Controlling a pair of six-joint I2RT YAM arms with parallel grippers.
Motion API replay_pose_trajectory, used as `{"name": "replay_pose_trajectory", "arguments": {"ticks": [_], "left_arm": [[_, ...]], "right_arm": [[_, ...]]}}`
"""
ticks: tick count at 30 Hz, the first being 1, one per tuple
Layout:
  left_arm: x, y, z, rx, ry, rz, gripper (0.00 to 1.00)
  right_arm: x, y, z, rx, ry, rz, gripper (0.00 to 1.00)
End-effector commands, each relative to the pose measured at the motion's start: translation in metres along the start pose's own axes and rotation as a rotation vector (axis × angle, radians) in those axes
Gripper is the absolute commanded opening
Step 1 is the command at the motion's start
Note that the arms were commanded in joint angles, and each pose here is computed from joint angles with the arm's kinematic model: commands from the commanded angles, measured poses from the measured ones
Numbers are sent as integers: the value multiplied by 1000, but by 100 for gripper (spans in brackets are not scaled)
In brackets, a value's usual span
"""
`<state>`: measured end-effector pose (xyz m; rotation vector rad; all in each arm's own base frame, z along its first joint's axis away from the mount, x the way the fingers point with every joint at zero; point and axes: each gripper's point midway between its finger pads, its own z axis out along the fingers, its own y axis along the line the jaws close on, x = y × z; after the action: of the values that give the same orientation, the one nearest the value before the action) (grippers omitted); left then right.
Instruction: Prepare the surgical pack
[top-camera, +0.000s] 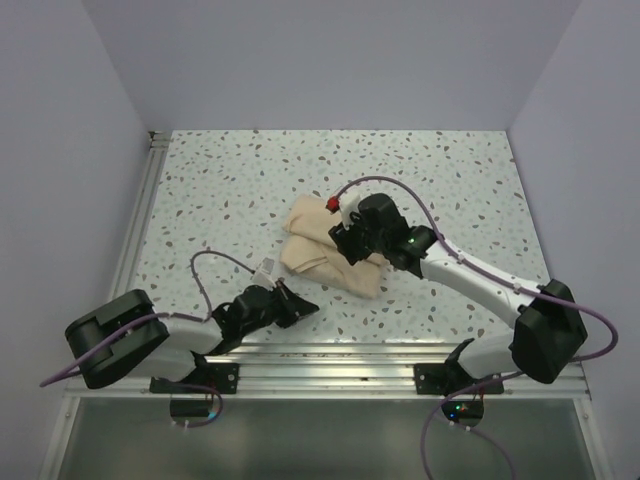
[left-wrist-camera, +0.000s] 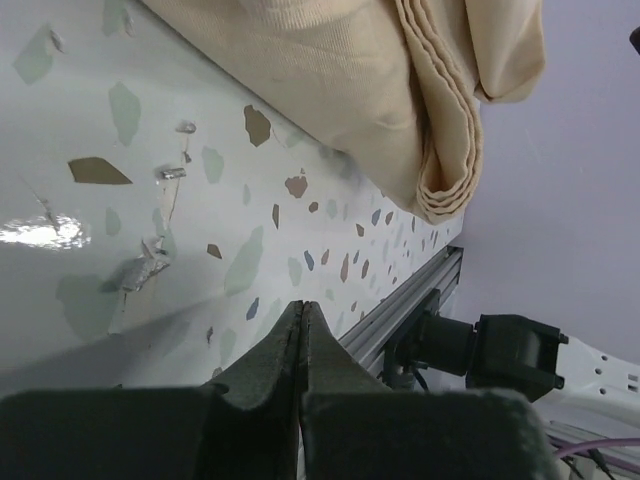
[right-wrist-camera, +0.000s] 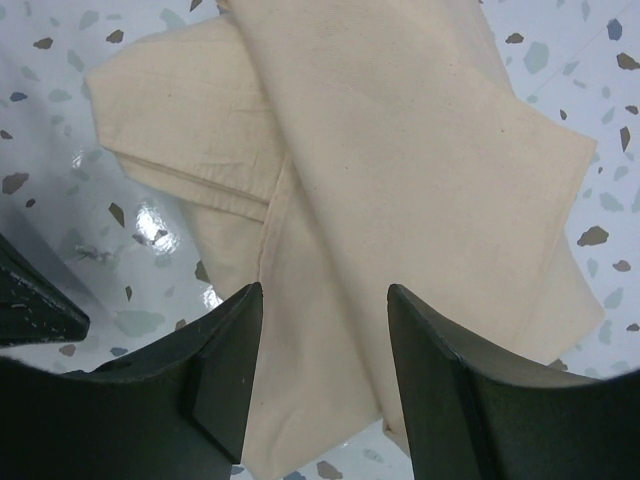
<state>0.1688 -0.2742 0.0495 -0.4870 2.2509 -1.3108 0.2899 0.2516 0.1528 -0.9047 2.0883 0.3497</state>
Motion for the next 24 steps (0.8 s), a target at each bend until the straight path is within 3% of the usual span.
{"name": "replay_pose_trajectory", "arguments": {"ticks": [1,10,24], "left_arm": [[-4,-38,11,100,-45,-64,0],[3,-62,55,182,-23,-18,0],[-20,-32,76,196,-92,-98,0]], "right_arm": [[-17,-3,11,37,-44,-91,56],[-20,-1,28,82,-19,-174,55],[-24,-6,59,150,7,-284,56]]}}
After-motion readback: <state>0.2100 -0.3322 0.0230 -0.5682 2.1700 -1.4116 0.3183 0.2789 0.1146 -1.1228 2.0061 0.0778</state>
